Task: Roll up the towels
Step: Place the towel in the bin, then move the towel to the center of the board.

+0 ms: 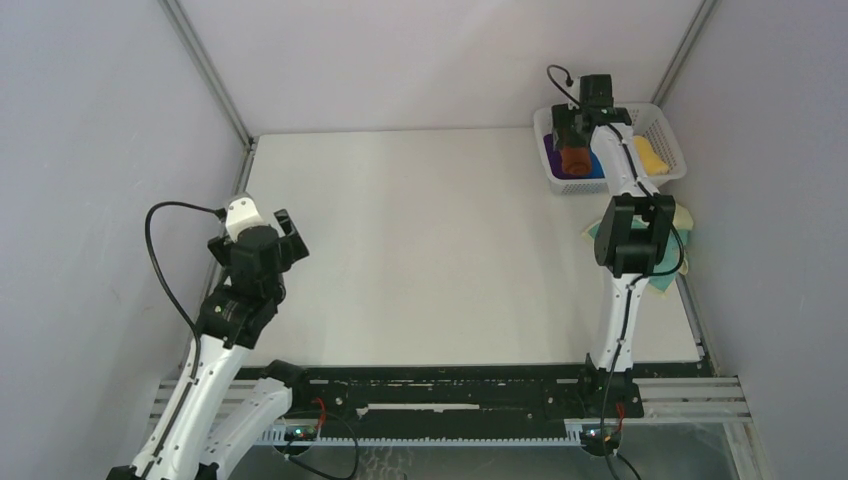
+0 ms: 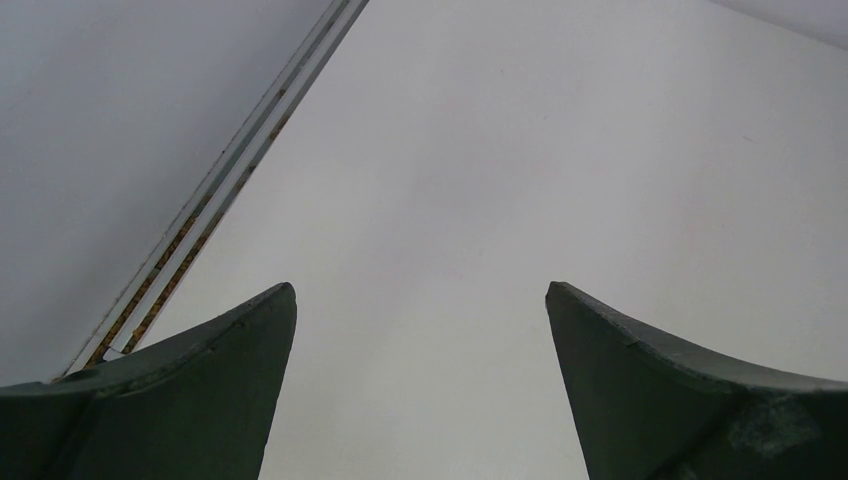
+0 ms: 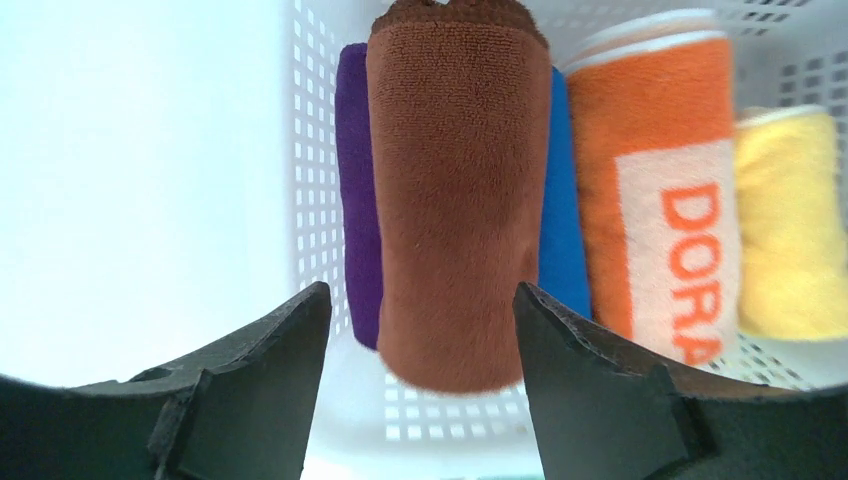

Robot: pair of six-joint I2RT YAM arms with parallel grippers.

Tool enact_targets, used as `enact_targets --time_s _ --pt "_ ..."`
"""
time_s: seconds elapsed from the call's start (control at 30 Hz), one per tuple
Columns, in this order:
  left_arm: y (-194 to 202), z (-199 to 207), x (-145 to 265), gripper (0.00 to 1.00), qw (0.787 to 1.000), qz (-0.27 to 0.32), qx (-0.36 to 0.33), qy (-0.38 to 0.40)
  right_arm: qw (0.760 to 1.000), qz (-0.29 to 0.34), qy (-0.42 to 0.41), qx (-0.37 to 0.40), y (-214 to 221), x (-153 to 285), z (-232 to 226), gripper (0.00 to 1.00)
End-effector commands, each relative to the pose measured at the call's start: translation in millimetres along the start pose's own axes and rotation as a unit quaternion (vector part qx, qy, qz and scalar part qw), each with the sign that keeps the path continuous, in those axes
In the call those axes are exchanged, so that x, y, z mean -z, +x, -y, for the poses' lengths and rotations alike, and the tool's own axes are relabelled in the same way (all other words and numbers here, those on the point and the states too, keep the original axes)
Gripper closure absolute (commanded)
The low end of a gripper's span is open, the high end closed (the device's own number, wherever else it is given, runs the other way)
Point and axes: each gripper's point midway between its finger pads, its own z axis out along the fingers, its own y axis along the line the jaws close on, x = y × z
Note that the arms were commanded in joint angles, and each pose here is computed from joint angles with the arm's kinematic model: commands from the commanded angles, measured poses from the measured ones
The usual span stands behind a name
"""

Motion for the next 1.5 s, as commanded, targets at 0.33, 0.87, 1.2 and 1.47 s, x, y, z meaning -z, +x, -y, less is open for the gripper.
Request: enact_targets --time_s 0.33,0.87,1.2,1.47 --pt "-11.1 5.5 22.4 0.00 0.998 0.046 0.011 0.045 0.965 0.049 0.101 -0.235 61.8 144.4 54.2 0.34" --pt "-14.1 4.7 32.7 0.00 0.996 0.060 0.023 0.063 0.892 -0.101 0.116 -0.425 225.5 74.9 99.0 0.42" --pt "-17.0 3.4 37.2 0.00 0.995 0.068 0.032 0.071 0.882 -0.207 0.068 -0.419 264.2 59.6 46.0 0.50" --pt "-19.4 2.9 43.3 0.00 0.992 0.079 0.042 0.084 0.895 -0.267 -0.026 -0.357 269.0 74.2 -70.0 0.50"
